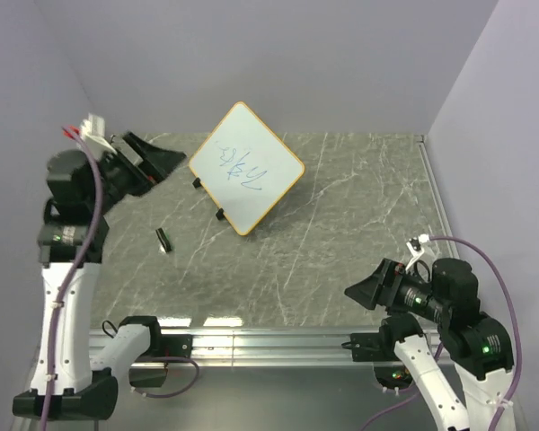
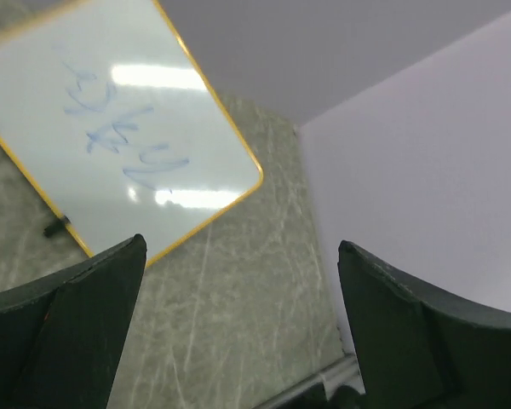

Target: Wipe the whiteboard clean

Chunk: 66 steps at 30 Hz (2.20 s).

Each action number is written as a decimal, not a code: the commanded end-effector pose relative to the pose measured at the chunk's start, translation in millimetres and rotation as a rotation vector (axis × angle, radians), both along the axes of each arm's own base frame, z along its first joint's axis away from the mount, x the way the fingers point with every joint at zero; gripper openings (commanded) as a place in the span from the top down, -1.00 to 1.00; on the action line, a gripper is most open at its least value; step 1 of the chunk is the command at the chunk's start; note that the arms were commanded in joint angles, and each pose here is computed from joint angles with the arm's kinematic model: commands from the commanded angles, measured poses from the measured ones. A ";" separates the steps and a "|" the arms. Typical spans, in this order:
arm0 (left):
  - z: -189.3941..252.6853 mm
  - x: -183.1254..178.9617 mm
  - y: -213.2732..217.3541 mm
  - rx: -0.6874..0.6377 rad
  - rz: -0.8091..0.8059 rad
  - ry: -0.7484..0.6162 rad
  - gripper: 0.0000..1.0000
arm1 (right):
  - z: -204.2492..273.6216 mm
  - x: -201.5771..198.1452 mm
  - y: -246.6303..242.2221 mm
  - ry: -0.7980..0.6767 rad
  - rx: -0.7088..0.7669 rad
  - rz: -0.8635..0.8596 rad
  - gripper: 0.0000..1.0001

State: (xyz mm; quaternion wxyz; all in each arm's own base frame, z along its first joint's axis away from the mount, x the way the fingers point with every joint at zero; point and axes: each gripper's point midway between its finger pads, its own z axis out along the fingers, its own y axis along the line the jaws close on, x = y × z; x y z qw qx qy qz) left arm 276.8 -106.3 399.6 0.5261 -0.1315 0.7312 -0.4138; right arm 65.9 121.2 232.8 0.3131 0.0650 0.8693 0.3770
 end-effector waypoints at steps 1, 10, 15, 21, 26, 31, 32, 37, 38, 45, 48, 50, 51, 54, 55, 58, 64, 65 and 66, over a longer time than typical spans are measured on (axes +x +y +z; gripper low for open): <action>83.6 -26.7 33.9 0.151 0.190 -0.155 -0.99 | 9.7 17.7 -1.2 -0.032 -0.027 -0.014 -0.80; -130.6 54.4 35.4 -0.020 0.169 0.362 -0.90 | 19.6 77.5 -0.3 -0.011 -0.052 -0.120 -0.74; -192.2 45.7 80.6 0.320 0.503 0.547 -0.91 | 15.6 93.0 -0.8 -0.001 -0.057 -0.157 -0.73; -289.1 22.9 80.9 0.494 0.386 0.814 -0.86 | 0.8 104.6 0.0 0.016 -0.046 -0.189 -0.71; -322.8 18.1 73.5 0.514 0.328 0.880 -0.85 | -4.3 114.2 2.5 0.032 -0.063 -0.172 -0.69; -327.0 35.3 67.9 0.516 0.296 0.890 -0.81 | -9.8 119.4 5.0 0.040 -0.072 -0.157 -0.68; -324.6 41.8 66.4 0.512 0.291 0.869 -0.80 | -10.6 119.2 5.5 0.042 -0.071 -0.155 -0.68; -314.1 58.4 56.9 0.474 0.262 0.842 -0.79 | -19.3 113.5 3.6 0.055 -0.086 -0.146 -0.68; -312.0 59.5 55.3 0.468 0.259 0.841 -0.78 | -20.6 112.4 2.6 0.056 -0.092 -0.145 -0.68; -306.5 67.5 51.5 0.439 0.270 0.840 -0.75 | -23.8 106.6 -3.2 0.046 -0.147 -0.122 -0.68; -293.8 72.4 46.5 0.412 0.274 0.808 -0.76 | -22.8 107.1 -3.3 0.042 -0.155 -0.116 -0.68; -291.4 75.5 49.2 0.414 0.296 0.800 -0.77 | -22.6 107.8 -2.5 0.040 -0.155 -0.113 -0.68; -295.9 75.9 50.6 0.418 0.305 0.816 -0.77 | -23.8 108.0 -2.4 0.043 -0.156 -0.112 -0.68; -312.0 76.4 55.0 0.442 0.323 0.864 -0.75 | -23.5 108.7 -1.3 0.040 -0.158 -0.106 -0.68; -315.6 78.1 56.1 0.446 0.330 0.869 -0.75 | -23.0 109.0 -0.8 0.038 -0.159 -0.105 -0.68; -333.1 82.7 58.5 0.467 0.336 0.896 -0.75 | -21.7 110.5 0.8 0.034 -0.166 -0.097 -0.68; -351.9 89.2 64.4 0.492 0.364 0.944 -0.72 | -21.1 110.4 4.5 0.029 -0.177 -0.073 -0.68; -350.8 88.4 65.7 0.495 0.372 0.949 -0.72 | -21.5 110.7 4.2 0.029 -0.181 -0.072 -0.68; -349.1 83.4 68.9 0.503 0.389 0.965 -0.72 | -20.7 110.3 4.7 0.026 -0.182 -0.068 -0.68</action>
